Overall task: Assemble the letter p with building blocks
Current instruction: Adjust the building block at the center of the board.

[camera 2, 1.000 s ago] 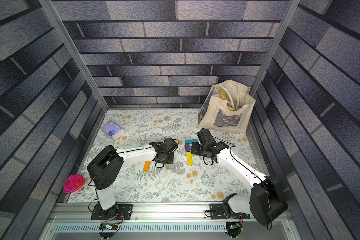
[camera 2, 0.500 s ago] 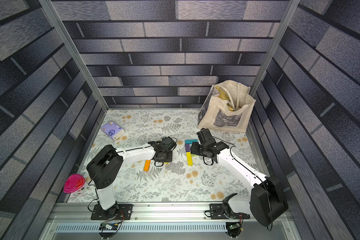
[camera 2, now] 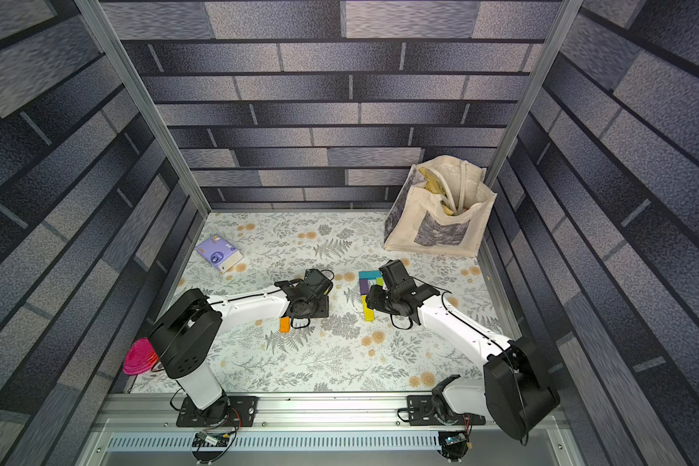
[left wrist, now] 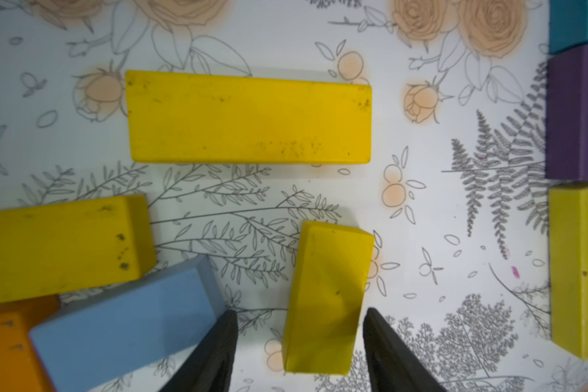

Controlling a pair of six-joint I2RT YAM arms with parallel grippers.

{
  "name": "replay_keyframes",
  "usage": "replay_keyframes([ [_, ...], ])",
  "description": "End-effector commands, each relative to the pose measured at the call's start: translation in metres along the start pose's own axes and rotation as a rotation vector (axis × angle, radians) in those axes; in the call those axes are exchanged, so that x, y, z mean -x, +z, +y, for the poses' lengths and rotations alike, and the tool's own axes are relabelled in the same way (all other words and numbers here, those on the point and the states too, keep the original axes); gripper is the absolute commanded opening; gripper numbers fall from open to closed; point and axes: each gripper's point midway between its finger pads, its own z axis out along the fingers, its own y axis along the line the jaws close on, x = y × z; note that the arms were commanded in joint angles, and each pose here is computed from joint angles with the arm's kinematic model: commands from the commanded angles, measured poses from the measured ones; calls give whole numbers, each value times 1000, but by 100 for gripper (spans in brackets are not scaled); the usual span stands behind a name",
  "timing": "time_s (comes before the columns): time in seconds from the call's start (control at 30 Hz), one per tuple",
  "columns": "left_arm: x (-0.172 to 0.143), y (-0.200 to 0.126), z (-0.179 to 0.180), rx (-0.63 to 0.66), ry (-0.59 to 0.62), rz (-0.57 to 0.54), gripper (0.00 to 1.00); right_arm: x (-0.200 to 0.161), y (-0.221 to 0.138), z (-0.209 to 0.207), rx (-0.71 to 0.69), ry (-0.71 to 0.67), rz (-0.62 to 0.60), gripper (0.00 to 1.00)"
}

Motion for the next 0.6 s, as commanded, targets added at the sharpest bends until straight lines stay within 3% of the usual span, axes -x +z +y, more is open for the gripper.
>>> replay_keyframes([
  [0.0,15,-8,-2,-122,-79,-67,56,-6,14,29,71,4,9,45],
  [0.13,15,-4,7,-172,-121,-75,49,-16,41,48,105,18,54,31],
  [0.33,20,-12,9,-216,-134,-113,46,-24,65,59,104,18,82,20],
  [0.57,14,0,13,-193,-123,-61,21,-27,86,63,107,34,103,1],
])
